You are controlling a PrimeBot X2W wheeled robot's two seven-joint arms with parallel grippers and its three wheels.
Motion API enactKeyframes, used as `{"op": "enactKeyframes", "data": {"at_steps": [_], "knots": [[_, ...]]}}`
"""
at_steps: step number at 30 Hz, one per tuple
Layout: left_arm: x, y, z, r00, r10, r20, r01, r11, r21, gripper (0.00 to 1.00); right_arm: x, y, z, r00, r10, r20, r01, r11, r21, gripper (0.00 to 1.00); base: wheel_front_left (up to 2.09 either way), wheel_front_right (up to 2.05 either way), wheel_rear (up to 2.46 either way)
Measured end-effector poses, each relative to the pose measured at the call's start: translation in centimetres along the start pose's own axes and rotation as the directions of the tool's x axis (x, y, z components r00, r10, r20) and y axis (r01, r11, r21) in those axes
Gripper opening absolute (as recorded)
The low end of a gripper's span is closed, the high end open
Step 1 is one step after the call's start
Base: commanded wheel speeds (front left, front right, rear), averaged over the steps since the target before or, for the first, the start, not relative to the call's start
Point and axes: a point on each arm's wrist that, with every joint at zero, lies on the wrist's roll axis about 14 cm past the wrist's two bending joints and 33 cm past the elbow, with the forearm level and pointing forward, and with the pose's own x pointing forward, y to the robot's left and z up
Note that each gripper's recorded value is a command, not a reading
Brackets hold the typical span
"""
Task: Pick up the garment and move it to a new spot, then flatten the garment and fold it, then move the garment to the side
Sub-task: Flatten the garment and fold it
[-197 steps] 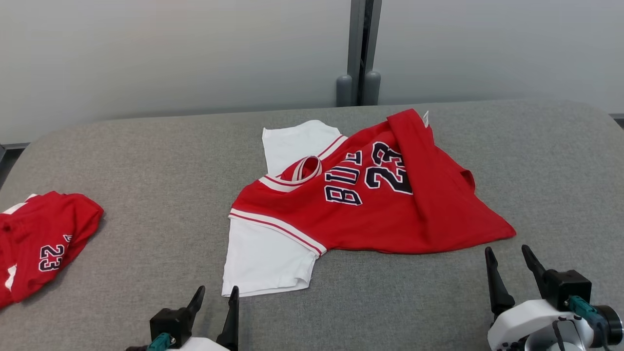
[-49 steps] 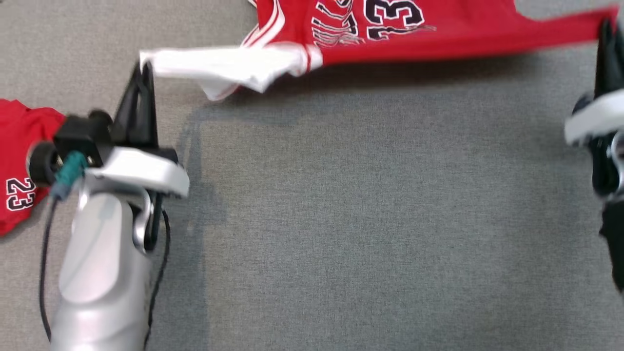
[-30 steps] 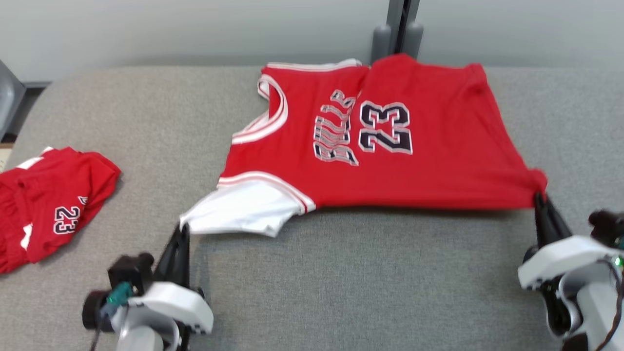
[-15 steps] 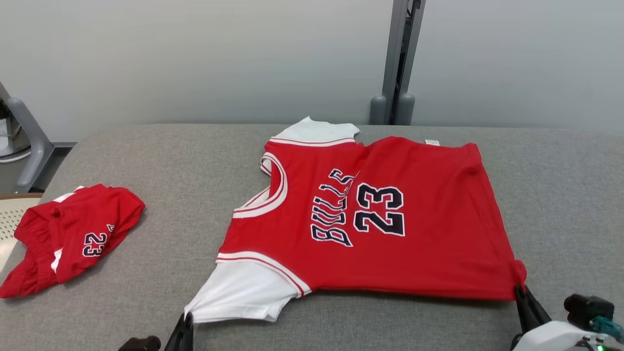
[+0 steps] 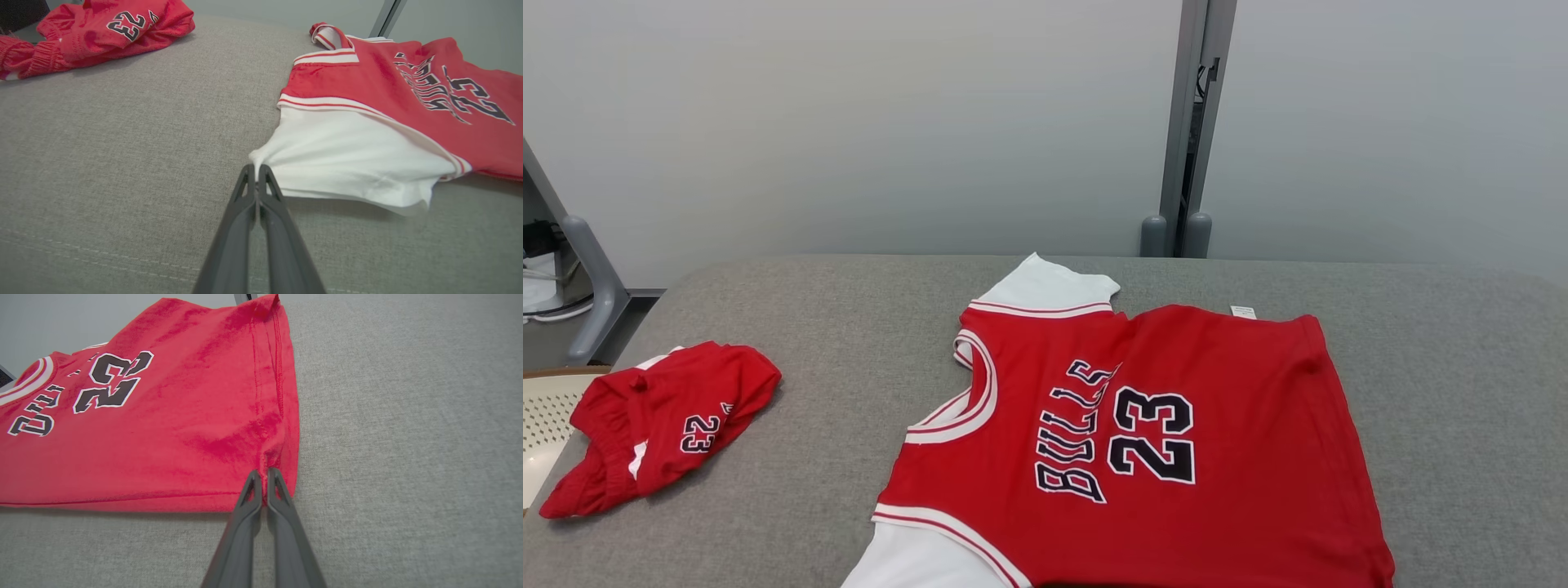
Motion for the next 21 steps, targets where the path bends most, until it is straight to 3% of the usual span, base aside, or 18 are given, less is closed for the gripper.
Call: {"op": "enactKeyframes", "data": {"at_steps": [9, 21], "knots": [[-0.1, -0.3, 0.5, 1.000, -0.017, 0.019, 0.016, 1.000, 0.009, 0.00, -0.1, -0.1, 0.4, 1.000, -0.006, 0.019, 0.006, 1.000, 0.018, 0.00, 0.00, 0.00, 0.00], [6.4, -6.0, 10.4, 0.955, -0.184, 0.233, 0.168, 0.982, 0.087, 0.00, 3.3, 0.3, 4.7, 0.993, -0.007, 0.117, 0.005, 1.000, 0.020, 0.00, 0.00, 0.00, 0.00]]}}
